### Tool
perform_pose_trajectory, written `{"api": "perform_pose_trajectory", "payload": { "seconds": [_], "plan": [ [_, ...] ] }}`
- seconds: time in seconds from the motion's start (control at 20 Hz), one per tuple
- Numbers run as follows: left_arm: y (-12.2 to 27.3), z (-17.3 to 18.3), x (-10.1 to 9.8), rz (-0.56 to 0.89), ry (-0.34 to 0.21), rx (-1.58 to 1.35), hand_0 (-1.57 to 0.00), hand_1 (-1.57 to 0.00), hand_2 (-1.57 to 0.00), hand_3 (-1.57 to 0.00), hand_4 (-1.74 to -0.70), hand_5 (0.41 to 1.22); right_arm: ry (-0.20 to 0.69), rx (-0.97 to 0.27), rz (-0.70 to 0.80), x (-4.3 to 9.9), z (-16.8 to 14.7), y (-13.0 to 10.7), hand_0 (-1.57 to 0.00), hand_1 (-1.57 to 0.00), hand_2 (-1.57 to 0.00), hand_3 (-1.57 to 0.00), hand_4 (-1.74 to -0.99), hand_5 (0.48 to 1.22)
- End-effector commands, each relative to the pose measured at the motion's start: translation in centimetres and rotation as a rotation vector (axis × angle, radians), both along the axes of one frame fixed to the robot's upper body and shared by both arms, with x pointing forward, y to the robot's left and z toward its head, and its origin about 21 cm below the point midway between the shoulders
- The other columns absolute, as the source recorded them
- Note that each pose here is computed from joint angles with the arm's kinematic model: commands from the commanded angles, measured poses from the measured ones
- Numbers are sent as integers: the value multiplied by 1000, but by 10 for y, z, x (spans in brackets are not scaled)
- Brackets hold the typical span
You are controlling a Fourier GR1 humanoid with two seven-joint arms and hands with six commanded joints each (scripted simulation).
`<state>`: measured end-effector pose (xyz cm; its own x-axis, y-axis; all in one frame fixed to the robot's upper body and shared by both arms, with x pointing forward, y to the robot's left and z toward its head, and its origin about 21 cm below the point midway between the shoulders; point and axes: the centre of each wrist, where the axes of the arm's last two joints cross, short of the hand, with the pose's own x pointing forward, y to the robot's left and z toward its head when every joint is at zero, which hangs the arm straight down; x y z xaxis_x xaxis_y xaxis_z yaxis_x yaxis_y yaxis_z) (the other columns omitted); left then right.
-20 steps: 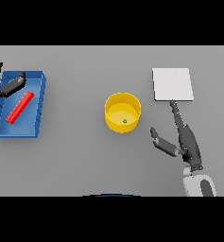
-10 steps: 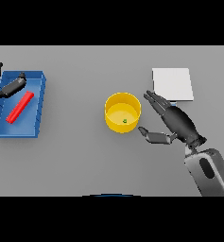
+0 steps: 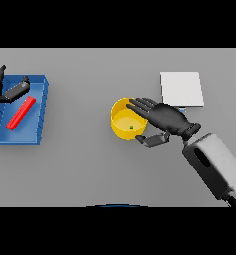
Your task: Pick up the red beaker and tilt it to pour out 1 green nut into yellow bowl. Pick up the yellow bowl and place it on the metallic measuring scale.
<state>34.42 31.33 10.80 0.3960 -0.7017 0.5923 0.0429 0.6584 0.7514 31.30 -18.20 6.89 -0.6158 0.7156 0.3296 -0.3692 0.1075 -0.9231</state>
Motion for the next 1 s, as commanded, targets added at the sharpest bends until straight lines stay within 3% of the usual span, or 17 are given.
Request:
{"api": "perform_pose_trajectory", "payload": {
  "seconds": [0.0,0.35,0.75,0.95],
  "plan": [
    [2,-1,0,-1,-2,3,1,1,1,1,-797,718,12,-29,18,4,1,3,1,1,1,1,-1277,677],
    [2,2,2,-2,4,6,1,1,1,1,-795,729,79,-127,122,21,-9,22,1,1,1,1,-1243,682],
    [4,2,2,-7,-6,-1,1,1,1,1,-799,738,133,-245,139,30,-18,38,1,1,1,1,-1303,674],
    [9,1,3,-2,-5,12,1,1,1,1,-793,731,149,-299,161,33,-20,41,1,1,1,1,-1304,713]
  ]
}}
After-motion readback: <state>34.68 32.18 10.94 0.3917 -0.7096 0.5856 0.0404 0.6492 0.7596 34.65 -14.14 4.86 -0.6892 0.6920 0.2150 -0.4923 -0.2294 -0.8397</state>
